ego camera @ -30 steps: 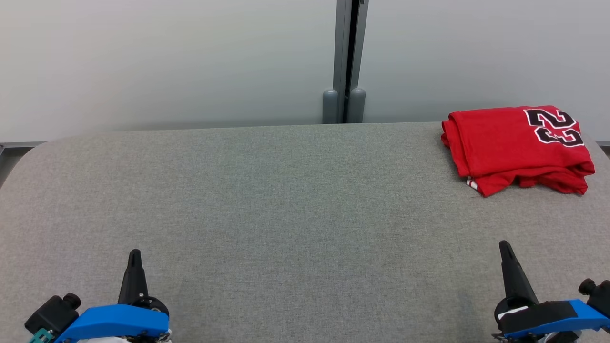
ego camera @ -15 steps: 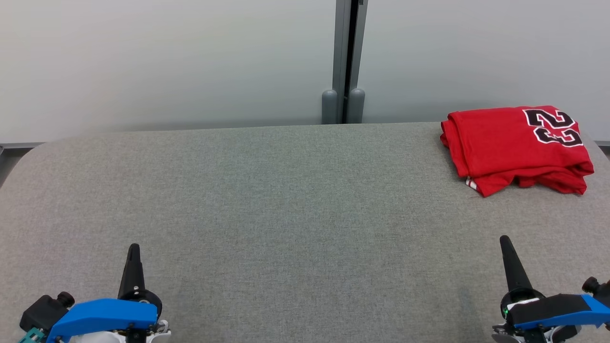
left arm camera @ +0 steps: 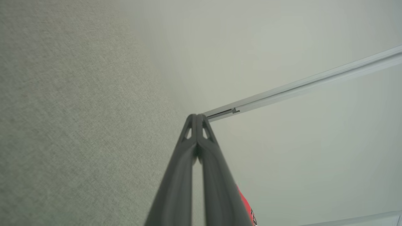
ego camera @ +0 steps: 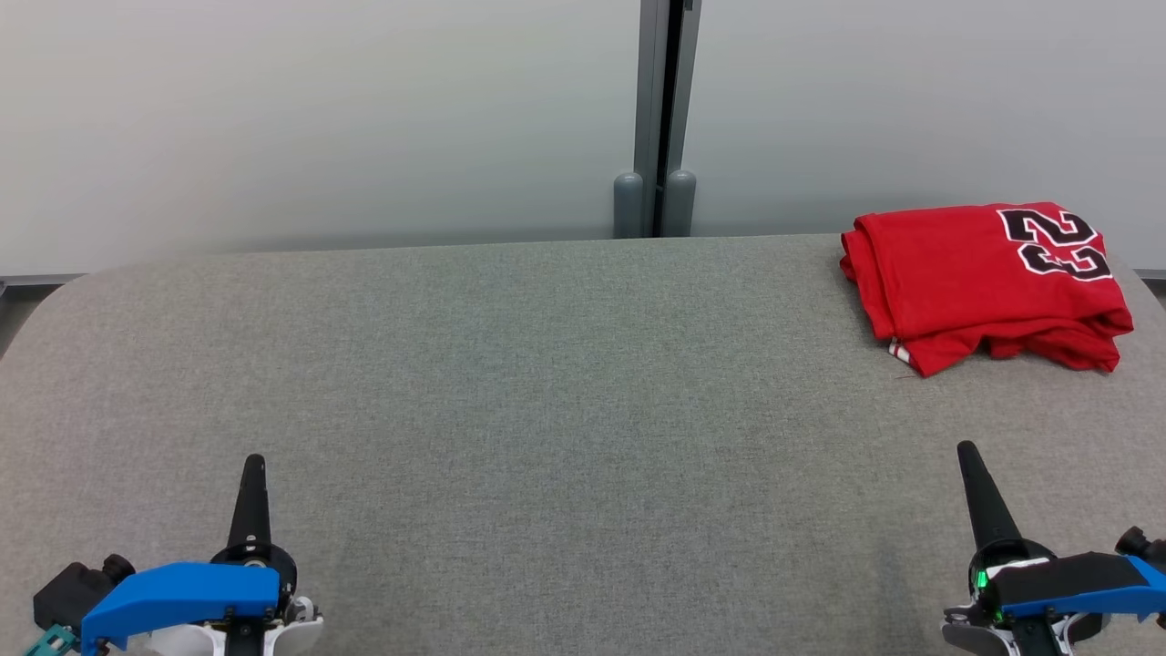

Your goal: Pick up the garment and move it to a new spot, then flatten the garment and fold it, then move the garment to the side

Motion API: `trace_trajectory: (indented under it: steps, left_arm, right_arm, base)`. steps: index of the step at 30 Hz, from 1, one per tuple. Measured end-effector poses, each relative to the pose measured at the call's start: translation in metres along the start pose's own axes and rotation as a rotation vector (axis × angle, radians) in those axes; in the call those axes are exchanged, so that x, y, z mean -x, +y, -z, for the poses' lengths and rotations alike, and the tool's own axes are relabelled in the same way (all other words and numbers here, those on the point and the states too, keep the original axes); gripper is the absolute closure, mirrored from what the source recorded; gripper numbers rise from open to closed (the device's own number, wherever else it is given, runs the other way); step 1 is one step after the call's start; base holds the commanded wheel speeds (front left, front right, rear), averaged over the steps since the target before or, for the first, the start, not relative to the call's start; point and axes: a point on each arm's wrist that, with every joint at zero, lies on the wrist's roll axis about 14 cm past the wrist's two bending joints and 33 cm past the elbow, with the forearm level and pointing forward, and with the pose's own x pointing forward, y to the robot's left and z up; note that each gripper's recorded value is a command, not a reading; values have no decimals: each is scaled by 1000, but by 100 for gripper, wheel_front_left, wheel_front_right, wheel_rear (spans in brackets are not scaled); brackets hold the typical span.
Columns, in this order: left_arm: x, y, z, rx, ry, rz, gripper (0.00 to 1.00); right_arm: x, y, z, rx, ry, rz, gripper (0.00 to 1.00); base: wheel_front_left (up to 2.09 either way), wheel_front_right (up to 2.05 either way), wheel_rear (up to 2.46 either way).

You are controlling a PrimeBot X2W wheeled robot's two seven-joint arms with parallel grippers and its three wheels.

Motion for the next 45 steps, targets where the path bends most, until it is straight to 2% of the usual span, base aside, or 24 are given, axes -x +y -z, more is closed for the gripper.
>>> trace_trajectory:
  steps: [45]
  left_arm:
    - [-8, -21, -8, 369, 14, 86, 100]
  right_arm:
    - [-8, 12, -7, -366, 9, -46, 100]
  base:
    - [0, 0, 0]
